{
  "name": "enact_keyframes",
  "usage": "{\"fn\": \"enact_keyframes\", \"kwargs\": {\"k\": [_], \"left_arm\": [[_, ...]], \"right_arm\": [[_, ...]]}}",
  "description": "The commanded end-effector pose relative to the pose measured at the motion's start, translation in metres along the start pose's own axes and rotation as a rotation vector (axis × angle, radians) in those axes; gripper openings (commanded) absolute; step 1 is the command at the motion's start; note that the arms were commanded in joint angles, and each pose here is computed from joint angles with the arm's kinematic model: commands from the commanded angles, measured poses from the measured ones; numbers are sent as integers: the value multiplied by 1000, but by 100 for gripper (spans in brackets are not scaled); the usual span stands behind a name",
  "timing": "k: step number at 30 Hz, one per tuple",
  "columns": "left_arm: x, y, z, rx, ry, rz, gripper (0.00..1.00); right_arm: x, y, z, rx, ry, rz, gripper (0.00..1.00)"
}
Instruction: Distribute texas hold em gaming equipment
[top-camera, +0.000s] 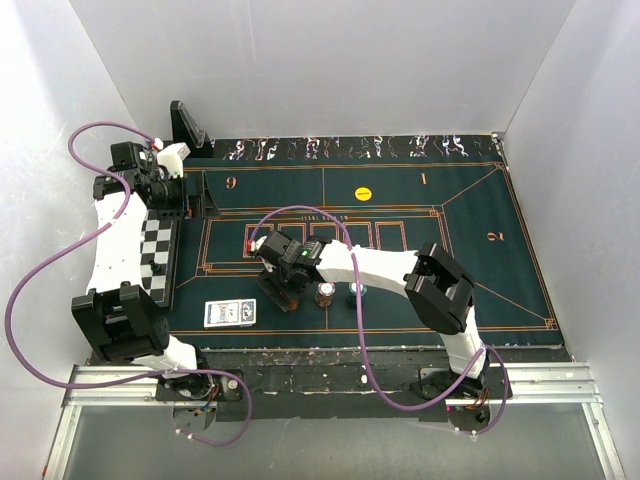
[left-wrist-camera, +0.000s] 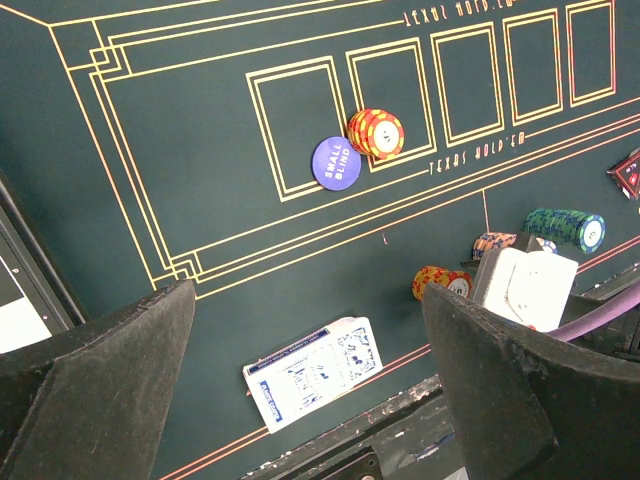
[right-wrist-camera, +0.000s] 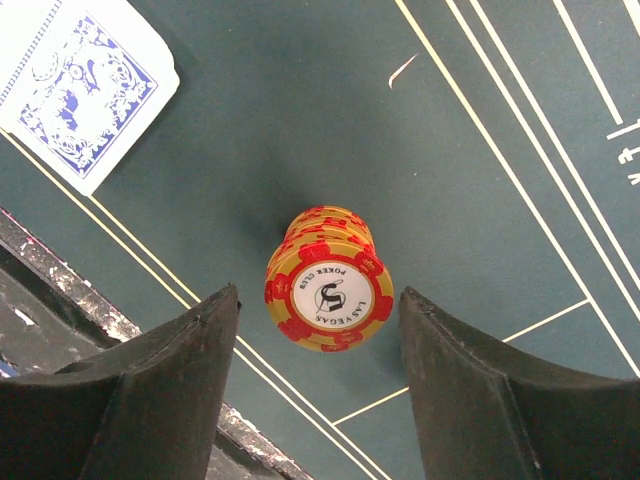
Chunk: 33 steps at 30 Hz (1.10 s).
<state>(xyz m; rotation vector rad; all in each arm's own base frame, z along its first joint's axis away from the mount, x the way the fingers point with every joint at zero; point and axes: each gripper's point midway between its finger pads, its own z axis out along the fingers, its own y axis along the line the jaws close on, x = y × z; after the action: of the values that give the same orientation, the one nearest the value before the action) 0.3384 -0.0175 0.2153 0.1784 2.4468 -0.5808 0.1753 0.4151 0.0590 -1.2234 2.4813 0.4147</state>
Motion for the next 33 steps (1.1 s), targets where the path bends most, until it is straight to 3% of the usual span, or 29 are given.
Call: {"fn": "enact_keyframes", "kwargs": {"k": [1, 14, 22, 29, 33], "left_arm": [[-6, -6, -14, -10, -43, 24, 98], [-7, -5, -15, -20, -50, 32, 98], [-8, -6, -17, -19, -53, 31, 98], [-9, -6, -17, -22, -55, 34, 98], [-8, -5, -16, -22, -51, 38, 98]], "right_arm": [[-15, 3, -5, 3, -37, 4, 68], [-19, 1, -10, 23, -61, 15, 26], [-43, -8, -40, 52, -188, 26, 2], [-62, -31, -68, 83, -320, 71, 1], [-68, -74, -80, 140, -340, 152, 1]]}}
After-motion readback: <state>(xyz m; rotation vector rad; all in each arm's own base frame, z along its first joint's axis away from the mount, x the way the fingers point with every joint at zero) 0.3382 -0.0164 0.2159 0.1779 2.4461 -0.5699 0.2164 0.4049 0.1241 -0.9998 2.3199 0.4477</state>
